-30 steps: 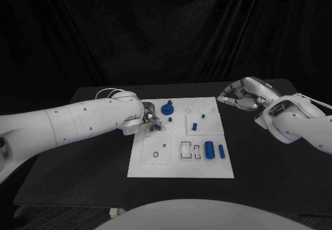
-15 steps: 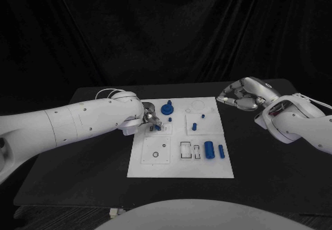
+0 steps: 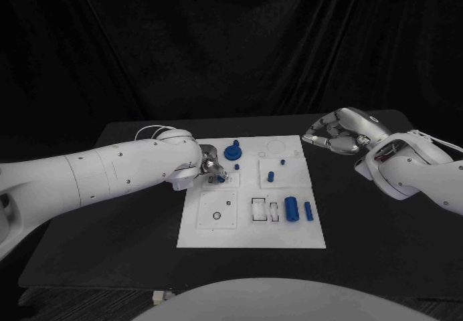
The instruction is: Assemble the parts on the task board
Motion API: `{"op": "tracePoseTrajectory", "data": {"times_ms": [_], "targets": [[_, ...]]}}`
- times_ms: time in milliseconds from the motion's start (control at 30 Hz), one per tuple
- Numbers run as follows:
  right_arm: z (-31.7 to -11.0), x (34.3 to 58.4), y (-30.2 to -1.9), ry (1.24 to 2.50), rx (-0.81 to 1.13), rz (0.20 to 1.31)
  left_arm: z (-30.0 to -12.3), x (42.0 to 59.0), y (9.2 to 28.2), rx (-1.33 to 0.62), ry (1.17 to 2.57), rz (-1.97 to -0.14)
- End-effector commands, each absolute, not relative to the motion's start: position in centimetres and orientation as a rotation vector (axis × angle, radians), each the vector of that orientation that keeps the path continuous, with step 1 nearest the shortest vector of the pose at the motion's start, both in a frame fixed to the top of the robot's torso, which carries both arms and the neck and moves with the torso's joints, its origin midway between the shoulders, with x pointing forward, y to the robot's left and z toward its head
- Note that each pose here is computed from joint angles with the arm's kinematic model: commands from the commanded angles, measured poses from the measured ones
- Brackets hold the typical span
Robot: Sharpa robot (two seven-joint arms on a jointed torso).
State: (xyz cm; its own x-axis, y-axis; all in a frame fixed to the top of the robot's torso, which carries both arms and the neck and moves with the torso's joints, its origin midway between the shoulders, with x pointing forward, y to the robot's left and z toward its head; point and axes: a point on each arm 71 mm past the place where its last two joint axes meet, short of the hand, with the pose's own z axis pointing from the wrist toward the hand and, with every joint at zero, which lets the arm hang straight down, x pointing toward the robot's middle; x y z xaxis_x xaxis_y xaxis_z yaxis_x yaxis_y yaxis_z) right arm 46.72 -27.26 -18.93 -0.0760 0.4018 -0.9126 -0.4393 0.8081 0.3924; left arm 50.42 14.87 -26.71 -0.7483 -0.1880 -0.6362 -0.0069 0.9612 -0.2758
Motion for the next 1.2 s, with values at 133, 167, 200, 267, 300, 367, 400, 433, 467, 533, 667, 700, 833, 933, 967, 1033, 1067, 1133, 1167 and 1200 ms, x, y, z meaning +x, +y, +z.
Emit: {"op": "tracePoseTrajectory", "data": {"times_ms": [133,167,200,267,300,367,400,433,467,533,667,700,833,933,967,1033,1067,1133,1167,1200], "targets": [[-19.1,46.73,-27.41,1.503,-0.02,0.68,-27.74,49.73,14.64,-0.112,2.441,-0.34],[-19.12,46.74,-27.41,1.503,-0.02,0.68,-27.77,49.72,14.66,-0.112,2.441,-0.34],[-19.12,46.74,-27.41,1.503,-0.02,0.68,-27.8,49.72,14.67,-0.113,2.441,-0.339],[-19.14,46.74,-27.41,1.504,-0.02,0.68,-27.85,49.72,14.69,-0.114,2.443,-0.338],[-19.15,46.73,-27.4,1.504,-0.02,0.68,-27.87,49.72,14.7,-0.114,2.444,-0.337],[-19.17,46.73,-27.4,1.505,-0.02,0.68,-27.92,49.69,14.73,-0.113,2.447,-0.332],[-19.18,46.73,-27.4,1.506,-0.02,0.68,-27.95,49.68,14.75,-0.113,2.45,-0.329],[-19.19,46.73,-27.4,1.507,-0.02,0.68,-27.98,49.67,14.77,-0.113,2.452,-0.327],[-19.2,46.73,-27.4,1.508,-0.02,0.68,-28.01,49.65,14.81,-0.113,2.454,-0.323],[-19.23,46.73,-27.4,1.509,-0.02,0.68,-28.07,49.63,14.88,-0.113,2.459,-0.316],[-19.27,46.71,-27.4,1.51,-0.02,0.68,-28.13,49.63,15.02,-0.116,2.463,-0.306],[-19.28,46.71,-27.41,1.51,-0.02,0.68,-28.15,49.64,15.06,-0.117,2.464,-0.303],[-19.32,46.7,-27.44,1.512,-0.019,0.679,-28.17,49.69,15.18,-0.122,2.462,-0.299],[-19.36,46.69,-27.46,1.513,-0.019,0.679,-28.19,49.73,15.24,-0.124,2.461,-0.297],[-19.37,46.69,-27.46,1.514,-0.019,0.679,-28.19,49.74,15.24,-0.125,2.461,-0.296],[-19.41,46.68,-27.46,1.515,-0.019,0.679,-28.19,49.76,15.26,-0.126,2.46,-0.295],[-19.43,46.67,-27.46,1.515,-0.019,0.679,-28.19,49.76,15.26,-0.126,2.46,-0.295],[-19.46,46.66,-27.46,1.517,-0.019,0.679,-28.2,49.78,15.28,-0.127,2.46,-0.293],[-19.48,46.66,-27.47,1.517,-0.019,0.679,-28.21,49.79,15.3,-0.127,2.46,-0.292],[-19.5,46.65,-27.47,1.518,-0.019,0.679,-28.21,49.8,15.32,-0.128,2.46,-0.292]]}}
